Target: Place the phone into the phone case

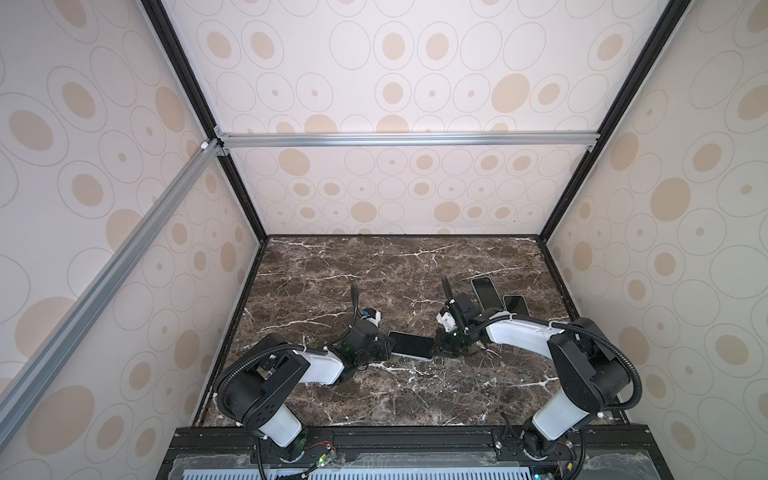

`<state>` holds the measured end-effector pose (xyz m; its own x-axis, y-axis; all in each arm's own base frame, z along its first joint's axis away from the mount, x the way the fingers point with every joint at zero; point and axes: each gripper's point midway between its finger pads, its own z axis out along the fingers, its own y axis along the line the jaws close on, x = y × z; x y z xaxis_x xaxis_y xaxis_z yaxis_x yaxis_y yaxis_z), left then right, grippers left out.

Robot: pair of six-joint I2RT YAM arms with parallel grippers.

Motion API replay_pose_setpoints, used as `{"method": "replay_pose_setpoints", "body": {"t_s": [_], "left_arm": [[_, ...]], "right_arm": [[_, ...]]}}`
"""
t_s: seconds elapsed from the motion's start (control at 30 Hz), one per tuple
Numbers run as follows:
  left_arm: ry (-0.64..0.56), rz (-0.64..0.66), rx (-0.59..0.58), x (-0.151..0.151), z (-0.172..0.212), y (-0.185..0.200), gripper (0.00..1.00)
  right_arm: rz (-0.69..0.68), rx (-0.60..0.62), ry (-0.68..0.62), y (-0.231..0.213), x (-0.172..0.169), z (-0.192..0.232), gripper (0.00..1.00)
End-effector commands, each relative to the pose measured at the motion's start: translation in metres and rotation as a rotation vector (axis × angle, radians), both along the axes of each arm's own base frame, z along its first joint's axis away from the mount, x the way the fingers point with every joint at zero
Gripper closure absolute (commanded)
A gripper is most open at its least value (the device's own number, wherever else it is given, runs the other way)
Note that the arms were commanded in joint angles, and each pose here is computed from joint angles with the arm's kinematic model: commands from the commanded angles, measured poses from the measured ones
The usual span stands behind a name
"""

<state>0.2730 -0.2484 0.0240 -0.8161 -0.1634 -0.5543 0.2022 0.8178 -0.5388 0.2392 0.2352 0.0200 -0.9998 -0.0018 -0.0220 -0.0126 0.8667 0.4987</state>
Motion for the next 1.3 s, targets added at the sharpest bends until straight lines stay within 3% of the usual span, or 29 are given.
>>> {"method": "replay_pose_setpoints", "body": {"t_s": [0.0, 0.4, 0.93, 1.27], "left_arm": [[0.194, -0.096, 0.035, -0.049, -0.037, -0.002, 0.68], [0.231, -0.084, 0.05, -0.059, -0.049, 0.006, 0.68], [0.232, -0.076, 0.058, -0.062, -0.05, 0.01, 0.68], [0.232, -0.067, 0.057, -0.061, -0.049, 0.012, 0.68]], "right_arm": [[0.098, -0.267, 0.138, -0.033, -0.052, -0.065, 0.86], [0.204, -0.476, 0.198, -0.05, -0.078, -0.1, 0.86], [0.198, -0.537, 0.289, -0.071, -0.105, -0.145, 0.86], [0.234, -0.615, 0.29, -0.083, -0.108, -0.149, 0.86]]}}
